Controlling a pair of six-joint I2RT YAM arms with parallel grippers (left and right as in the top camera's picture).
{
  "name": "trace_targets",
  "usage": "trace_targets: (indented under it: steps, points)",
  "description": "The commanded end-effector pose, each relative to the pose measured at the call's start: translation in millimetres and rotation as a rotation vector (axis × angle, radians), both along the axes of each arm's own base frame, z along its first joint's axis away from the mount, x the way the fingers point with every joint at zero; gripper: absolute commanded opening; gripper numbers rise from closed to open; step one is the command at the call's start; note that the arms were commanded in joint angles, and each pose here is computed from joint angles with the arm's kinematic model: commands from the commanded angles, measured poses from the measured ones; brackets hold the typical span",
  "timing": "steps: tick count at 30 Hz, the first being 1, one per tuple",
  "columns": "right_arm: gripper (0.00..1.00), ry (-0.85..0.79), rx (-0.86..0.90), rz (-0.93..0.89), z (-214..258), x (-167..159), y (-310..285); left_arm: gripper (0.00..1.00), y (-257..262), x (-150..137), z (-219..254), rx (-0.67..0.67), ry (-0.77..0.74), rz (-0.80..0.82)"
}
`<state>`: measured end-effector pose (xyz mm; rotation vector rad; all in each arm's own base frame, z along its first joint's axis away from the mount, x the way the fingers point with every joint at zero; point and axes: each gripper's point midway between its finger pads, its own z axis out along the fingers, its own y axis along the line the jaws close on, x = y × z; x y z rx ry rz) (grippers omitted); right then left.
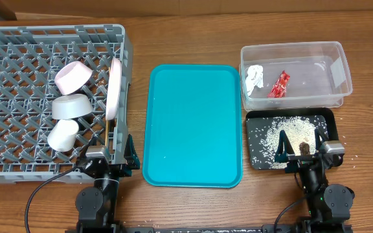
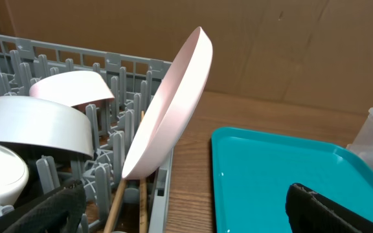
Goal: Sort waste into correct bins and load items into the dishwasher
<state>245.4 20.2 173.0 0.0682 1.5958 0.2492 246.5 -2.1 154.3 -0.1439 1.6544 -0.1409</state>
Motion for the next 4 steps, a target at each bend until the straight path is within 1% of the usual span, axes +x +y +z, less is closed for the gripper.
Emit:
trace_targets:
  steps: [1, 4]
  points:
    - [1.00, -0.003, -0.004, -0.012, -1.8, 0.3, -2.3, 1.00, -2.6, -0.3, 0.7, 0.015, -0.006, -0.014]
    - [1.00, -0.003, -0.004, -0.012, -1.8, 0.3, -2.3, 1.00, -2.6, -0.3, 0.7, 0.015, -0.006, -0.014]
